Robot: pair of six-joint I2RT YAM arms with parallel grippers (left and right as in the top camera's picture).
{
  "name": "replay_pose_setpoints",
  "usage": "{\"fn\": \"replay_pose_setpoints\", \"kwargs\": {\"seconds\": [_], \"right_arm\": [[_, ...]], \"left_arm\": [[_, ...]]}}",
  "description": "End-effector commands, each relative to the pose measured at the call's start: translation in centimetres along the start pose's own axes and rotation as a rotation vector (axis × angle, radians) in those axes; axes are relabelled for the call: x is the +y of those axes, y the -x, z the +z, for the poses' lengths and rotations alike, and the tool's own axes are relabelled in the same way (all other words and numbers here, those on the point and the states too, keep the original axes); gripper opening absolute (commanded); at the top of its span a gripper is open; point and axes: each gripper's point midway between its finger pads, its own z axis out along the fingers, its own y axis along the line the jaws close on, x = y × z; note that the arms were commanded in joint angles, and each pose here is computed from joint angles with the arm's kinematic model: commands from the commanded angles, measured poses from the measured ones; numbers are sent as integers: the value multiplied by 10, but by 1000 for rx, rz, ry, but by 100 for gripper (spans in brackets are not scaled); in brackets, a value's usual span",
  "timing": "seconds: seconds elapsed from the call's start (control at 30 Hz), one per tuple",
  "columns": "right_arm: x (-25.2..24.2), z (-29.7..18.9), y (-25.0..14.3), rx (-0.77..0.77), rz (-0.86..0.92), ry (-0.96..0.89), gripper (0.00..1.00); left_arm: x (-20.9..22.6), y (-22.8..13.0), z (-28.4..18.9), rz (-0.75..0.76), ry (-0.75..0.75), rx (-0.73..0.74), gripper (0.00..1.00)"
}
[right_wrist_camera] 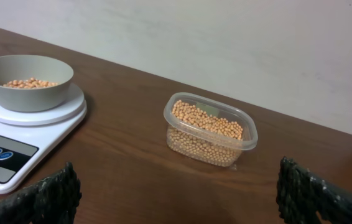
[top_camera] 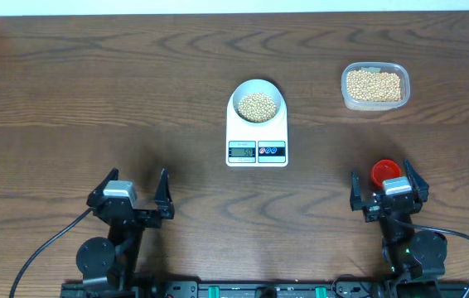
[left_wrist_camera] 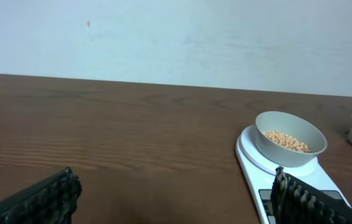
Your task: Scoop item into bowl and weigh 50g on scale
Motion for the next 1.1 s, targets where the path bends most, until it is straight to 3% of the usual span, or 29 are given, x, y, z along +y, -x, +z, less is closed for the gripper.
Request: {"fn": "replay_pose_setpoints", "kwargs": {"seconds": [0.0, 0.53, 1.07], "right_arm": [[1, 0, 0, -1, 16, 1, 99], [1, 0, 0, -1, 16, 1, 99], [1, 0, 0, -1, 16, 0, 99]], "left_arm": [[7, -1, 0, -4, 39, -9, 100], [21, -10, 19, 14, 80, -134, 100], [28, -26, 23, 3, 109, -102, 100]]}}
